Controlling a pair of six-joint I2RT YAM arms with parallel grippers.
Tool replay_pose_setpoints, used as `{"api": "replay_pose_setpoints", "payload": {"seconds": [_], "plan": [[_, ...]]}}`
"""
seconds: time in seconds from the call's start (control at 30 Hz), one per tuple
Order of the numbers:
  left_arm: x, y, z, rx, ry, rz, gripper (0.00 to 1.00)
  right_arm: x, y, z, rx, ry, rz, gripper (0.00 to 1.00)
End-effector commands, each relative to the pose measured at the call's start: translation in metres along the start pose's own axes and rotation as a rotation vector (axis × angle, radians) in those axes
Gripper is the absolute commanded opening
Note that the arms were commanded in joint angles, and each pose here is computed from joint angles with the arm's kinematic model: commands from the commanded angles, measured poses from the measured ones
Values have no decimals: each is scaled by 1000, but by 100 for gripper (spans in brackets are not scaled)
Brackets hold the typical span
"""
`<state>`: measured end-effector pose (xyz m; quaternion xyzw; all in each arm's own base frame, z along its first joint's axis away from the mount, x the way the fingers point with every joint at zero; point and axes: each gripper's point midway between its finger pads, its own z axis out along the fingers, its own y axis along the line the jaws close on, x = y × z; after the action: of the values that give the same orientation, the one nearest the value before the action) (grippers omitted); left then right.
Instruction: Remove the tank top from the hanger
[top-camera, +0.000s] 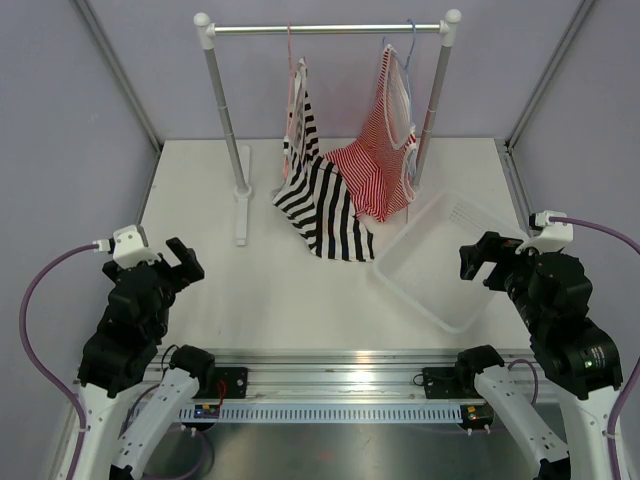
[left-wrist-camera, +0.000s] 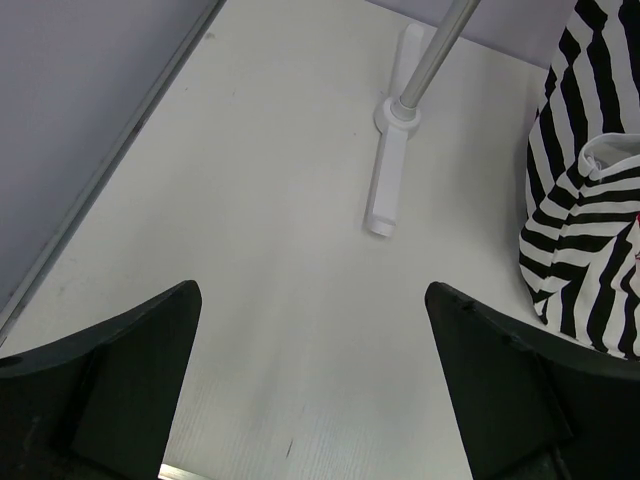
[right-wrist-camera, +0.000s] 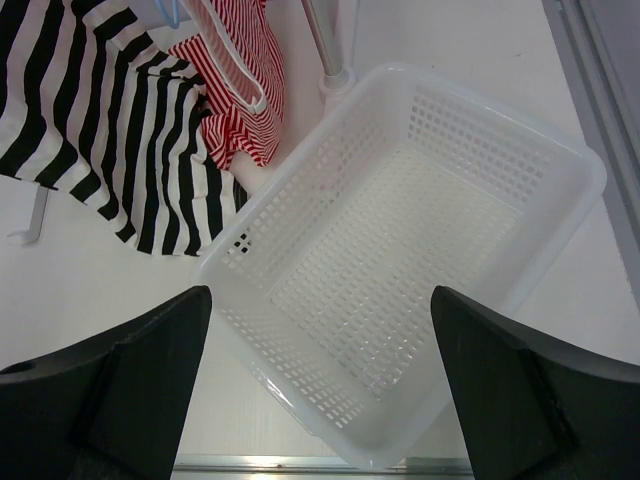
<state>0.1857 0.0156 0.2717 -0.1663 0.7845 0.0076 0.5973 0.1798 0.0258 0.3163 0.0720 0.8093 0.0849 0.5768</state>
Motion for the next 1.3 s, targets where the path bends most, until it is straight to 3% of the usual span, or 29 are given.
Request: {"api": "replay_pose_setpoints", "payload": {"seconds": [0.0,0.17,0.27,0.47,0.63,0.77,0.87,0.93,1.03,1.27], "plan": [[-10,4,-1,-31,-39,-42,99,-16,1,-4,-1,-51,-11,99],[-12,6,0,-56,-39,-69,99,-19,6,-5,-25,-51,-9,99],[-26,-13,-1,21,-26,-45,99,-16,18,-5,-92,-32,-3,100],[-89,-82,-1,249,-6,-36,99,-12,35,-10,-189,-38,40,99],[-109,-146,33,359,115,-33,99,-10,39,-13,-218,-24,33,99],[-151,-177,49,404,58,-34,99,-12,45,-20,-258,-35,29,99],[-158,-196,74,404,68,-11,99,-12,46,-24,-273,-36,25,99],[-175,-217,72,488,36,-5,99,-8,47,-25,-282,-27,20,100],[-181,-250,81,559,24,46,99,-4,48,-26,-293,-23,27,100],[-181,-285,121,492,-5,126,99,5,64,-29,-386,13,53,99]]}}
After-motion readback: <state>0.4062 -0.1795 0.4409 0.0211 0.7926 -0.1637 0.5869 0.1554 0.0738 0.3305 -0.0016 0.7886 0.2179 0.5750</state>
